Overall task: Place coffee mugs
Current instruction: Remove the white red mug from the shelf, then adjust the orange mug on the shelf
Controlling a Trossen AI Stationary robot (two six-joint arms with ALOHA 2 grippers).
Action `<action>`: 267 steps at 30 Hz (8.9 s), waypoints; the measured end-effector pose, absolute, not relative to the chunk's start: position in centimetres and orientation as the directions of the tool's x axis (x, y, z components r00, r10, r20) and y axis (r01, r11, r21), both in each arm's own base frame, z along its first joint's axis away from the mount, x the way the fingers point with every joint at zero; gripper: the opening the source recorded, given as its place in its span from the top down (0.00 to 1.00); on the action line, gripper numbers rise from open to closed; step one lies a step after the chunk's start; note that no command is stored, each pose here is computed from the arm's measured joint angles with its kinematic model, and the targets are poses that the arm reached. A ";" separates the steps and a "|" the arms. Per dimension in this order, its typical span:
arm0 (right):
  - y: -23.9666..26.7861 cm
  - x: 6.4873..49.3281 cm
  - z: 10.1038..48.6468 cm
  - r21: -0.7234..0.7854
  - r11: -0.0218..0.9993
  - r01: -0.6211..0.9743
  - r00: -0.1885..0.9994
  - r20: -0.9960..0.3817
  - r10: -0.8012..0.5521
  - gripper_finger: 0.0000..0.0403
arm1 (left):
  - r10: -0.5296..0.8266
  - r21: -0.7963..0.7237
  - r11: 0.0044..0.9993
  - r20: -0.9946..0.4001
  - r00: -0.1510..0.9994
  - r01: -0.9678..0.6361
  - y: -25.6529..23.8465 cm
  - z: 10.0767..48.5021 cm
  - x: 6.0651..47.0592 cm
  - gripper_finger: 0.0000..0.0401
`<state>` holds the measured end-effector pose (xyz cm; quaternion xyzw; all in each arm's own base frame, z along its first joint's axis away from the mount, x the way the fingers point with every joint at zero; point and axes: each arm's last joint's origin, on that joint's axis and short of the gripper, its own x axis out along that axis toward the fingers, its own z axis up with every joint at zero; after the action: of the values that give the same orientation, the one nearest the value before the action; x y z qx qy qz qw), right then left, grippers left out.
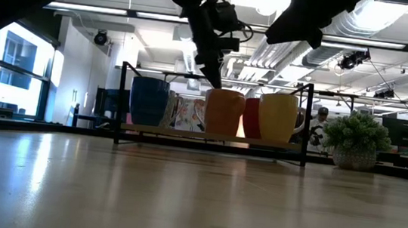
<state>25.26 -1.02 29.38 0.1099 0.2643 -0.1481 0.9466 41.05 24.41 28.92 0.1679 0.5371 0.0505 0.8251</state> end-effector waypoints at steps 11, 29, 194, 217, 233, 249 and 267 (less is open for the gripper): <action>-0.7 25.3 29.4 0.128 0.934 0.334 0.819 -0.530 -0.220 0.80 | 0.254 0.319 0.942 -0.879 0.403 0.102 24.6 27.9 41.4 0.73; -0.7 25.3 29.4 0.128 0.934 0.334 0.819 -0.530 -0.220 0.80 | 0.229 0.301 0.946 -0.882 0.413 0.118 24.6 27.9 41.3 0.73; 0.1 25.2 29.4 0.050 0.946 0.320 0.814 -0.525 -0.248 0.80 | -0.025 0.097 0.940 -0.937 0.349 0.328 1.5 29.2 40.0 1.00; 0.1 25.2 29.4 0.049 0.948 0.315 0.815 -0.526 -0.244 0.80 | -0.083 0.046 0.946 -0.923 0.377 0.322 -0.9 23.0 40.3 1.00; 0.1 25.1 29.1 0.034 0.954 0.299 0.801 -0.552 -0.231 0.80 | -0.011 0.102 0.957 -0.922 0.388 0.270 -2.0 23.3 40.3 0.81; -0.1 24.8 28.8 -0.064 0.952 0.299 0.763 -0.583 -0.279 0.80 | 0.108 0.257 0.927 -0.881 0.461 0.274 -1.1 31.2 38.7 0.70; -8.9 31.5 37.4 -0.098 0.968 0.230 0.724 -0.648 -0.238 0.76 | 0.082 0.134 0.989 -0.845 0.528 0.060 -0.2 31.6 28.0 0.70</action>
<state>31.45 -8.87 37.35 -0.0055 0.3498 -0.1261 0.9283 27.97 -0.21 31.65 0.0732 0.4858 0.0065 0.8710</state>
